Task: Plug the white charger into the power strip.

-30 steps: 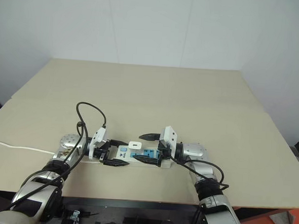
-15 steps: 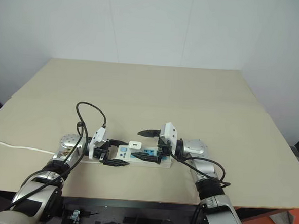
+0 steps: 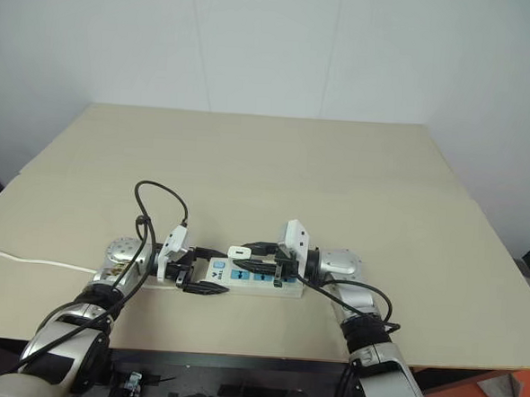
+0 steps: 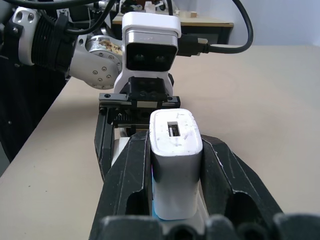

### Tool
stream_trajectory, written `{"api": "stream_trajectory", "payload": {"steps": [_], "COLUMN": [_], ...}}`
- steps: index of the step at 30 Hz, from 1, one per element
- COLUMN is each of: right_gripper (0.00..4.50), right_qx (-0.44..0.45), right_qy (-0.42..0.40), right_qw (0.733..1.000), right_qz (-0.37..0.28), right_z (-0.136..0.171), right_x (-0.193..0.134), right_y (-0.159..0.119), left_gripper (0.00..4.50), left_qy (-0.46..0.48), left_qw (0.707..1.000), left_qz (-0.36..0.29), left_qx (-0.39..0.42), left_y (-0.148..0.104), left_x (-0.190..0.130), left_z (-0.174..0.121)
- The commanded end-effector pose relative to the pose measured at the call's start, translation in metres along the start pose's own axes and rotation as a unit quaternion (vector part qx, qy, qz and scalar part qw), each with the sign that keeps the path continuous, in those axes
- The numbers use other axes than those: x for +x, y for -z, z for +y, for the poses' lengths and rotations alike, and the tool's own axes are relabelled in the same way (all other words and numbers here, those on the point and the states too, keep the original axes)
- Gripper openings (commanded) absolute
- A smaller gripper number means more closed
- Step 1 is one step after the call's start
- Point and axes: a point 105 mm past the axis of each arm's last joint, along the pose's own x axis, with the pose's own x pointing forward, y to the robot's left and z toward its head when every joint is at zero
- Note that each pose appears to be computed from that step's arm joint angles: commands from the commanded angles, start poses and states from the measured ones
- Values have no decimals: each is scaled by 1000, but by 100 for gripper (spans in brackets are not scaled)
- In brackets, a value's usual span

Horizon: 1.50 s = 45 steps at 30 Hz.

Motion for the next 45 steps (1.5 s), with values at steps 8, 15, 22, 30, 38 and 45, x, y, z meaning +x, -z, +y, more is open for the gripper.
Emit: {"api": "stream_trajectory", "payload": {"steps": [8,15,22,30,38,45], "right_gripper": [113,113,113,113,113,113], "right_qx": [-18,12,24,68,95,114], "right_qy": [-18,-49,-54,-46,-54,-65], "right_qw": [1000,998,997,993,988,981], "right_qz": [-2,38,56,83,113,140], "right_z": [-2,-5,-2,2,10,14], "right_x": [2,3,7,5,3,6], "right_y": [-10,-9,0,23,40,47], "left_gripper": [329,329,329,329,329,329], "left_qy": [8,10,10,9,11,11], "left_qw": [1000,1000,1000,1000,1000,1000], "left_qz": [14,16,16,18,22,23], "left_qx": [-10,-7,-8,-11,-7,-6], "left_y": [7,7,8,10,9,9], "left_x": [-2,-1,-1,-2,-2,-2], "left_z": [-5,-5,-5,-6,-6,-6]}}
